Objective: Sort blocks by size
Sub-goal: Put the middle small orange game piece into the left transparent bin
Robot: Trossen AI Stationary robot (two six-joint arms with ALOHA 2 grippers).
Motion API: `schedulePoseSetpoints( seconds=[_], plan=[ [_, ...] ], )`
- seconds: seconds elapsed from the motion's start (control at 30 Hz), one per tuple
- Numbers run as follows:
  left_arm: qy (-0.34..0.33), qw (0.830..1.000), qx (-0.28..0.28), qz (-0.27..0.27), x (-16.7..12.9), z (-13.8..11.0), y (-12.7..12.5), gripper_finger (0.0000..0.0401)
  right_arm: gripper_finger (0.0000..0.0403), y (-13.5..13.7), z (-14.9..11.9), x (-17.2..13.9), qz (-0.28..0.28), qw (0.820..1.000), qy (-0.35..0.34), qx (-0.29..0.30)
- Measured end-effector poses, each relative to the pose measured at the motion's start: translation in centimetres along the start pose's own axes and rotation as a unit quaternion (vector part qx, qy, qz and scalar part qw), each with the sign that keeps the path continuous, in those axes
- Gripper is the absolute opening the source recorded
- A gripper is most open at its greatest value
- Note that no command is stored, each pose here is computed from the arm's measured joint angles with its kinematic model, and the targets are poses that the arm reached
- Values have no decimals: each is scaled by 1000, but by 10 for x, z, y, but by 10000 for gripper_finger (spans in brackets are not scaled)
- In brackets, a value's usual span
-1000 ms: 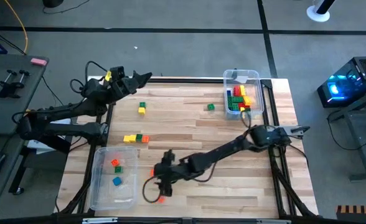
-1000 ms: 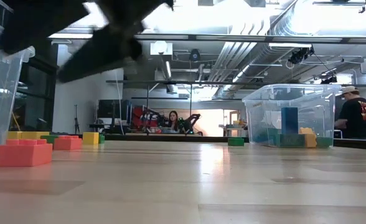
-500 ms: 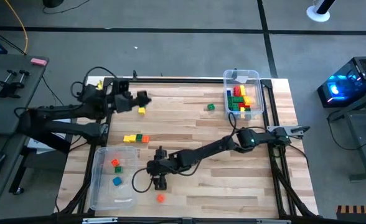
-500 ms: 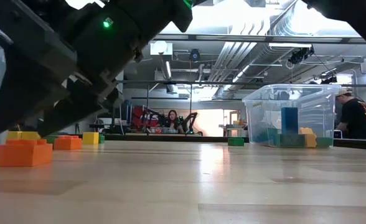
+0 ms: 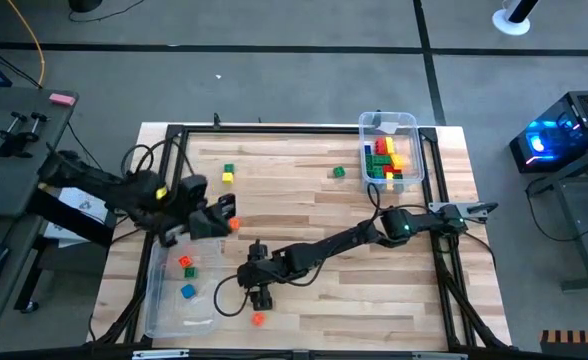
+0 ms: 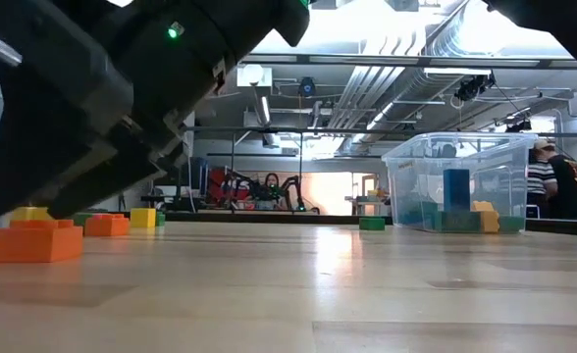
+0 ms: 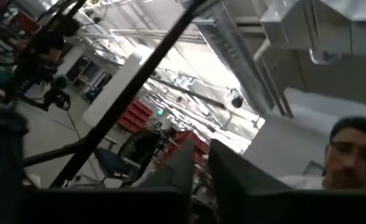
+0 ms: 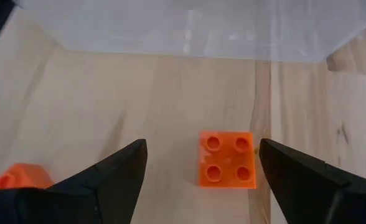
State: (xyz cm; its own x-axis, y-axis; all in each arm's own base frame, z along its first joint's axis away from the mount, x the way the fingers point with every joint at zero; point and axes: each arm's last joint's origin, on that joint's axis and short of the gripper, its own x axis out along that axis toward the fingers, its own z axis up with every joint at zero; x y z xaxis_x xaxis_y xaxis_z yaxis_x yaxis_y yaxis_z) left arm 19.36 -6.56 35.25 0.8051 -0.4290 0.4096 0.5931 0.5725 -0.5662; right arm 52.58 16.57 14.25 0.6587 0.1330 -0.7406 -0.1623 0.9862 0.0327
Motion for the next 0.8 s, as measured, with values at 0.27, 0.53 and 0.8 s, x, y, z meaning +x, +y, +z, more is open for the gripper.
schedulePoseSetpoints(
  seconds=[0.27,0.53,0.8],
  plan=[
    [67,989,32,130,17,-9,-39,3,306,-3,-13,13,-5,1000,18,0],
    [58,981,78,170,21,0,-73,0,205,-5,-9,14,-37,999,-14,28],
    [54,972,128,191,20,21,-103,0,31,-16,-4,3,-44,998,19,47]
  ],
)
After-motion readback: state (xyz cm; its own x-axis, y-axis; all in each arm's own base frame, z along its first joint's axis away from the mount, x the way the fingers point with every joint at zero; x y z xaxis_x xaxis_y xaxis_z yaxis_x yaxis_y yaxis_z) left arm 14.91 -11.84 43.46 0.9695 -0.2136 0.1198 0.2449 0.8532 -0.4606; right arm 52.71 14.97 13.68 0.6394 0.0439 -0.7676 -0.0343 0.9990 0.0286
